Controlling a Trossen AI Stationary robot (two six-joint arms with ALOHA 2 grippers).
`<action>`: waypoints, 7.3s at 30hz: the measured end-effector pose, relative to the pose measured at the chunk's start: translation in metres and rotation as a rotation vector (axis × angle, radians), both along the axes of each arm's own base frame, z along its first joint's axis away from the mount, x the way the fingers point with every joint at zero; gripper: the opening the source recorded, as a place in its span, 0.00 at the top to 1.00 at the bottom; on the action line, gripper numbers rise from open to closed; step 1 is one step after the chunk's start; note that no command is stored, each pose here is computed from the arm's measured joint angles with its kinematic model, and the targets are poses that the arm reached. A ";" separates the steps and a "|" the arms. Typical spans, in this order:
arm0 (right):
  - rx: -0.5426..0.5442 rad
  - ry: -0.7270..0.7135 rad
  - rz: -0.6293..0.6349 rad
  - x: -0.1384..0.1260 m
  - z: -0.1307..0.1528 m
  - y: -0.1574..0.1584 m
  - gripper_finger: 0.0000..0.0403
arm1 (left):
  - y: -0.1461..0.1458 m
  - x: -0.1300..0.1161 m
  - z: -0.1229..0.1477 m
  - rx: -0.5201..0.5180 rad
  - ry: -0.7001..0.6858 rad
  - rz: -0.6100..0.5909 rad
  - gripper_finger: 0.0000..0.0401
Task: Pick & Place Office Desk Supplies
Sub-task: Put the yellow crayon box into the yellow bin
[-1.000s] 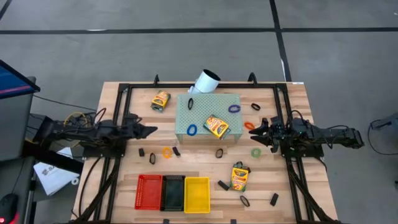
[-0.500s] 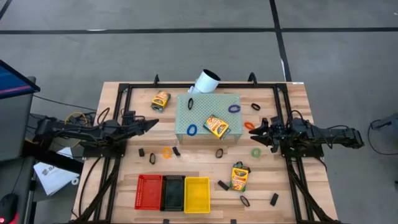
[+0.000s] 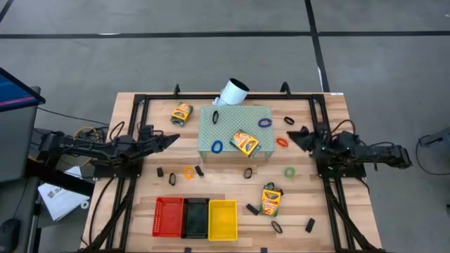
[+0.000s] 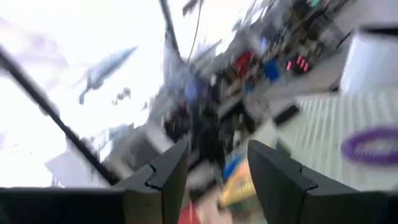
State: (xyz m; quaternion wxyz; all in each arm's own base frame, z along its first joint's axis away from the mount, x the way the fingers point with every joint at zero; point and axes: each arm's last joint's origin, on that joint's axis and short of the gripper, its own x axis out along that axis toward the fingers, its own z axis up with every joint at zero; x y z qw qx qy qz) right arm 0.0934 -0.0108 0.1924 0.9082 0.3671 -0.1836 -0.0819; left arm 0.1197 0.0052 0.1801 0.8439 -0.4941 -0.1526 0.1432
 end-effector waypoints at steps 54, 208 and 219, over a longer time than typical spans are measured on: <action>-0.573 0.463 0.286 0.097 0.153 0.060 0.48 | -0.003 0.030 0.205 0.690 -0.037 0.164 0.47; -1.124 1.944 -0.422 0.277 0.007 0.126 0.46 | -0.058 0.011 -0.038 1.182 0.545 -0.334 0.47; -1.127 1.969 -0.427 0.274 0.002 0.122 0.51 | -0.058 0.011 -0.038 1.182 0.545 -0.334 0.47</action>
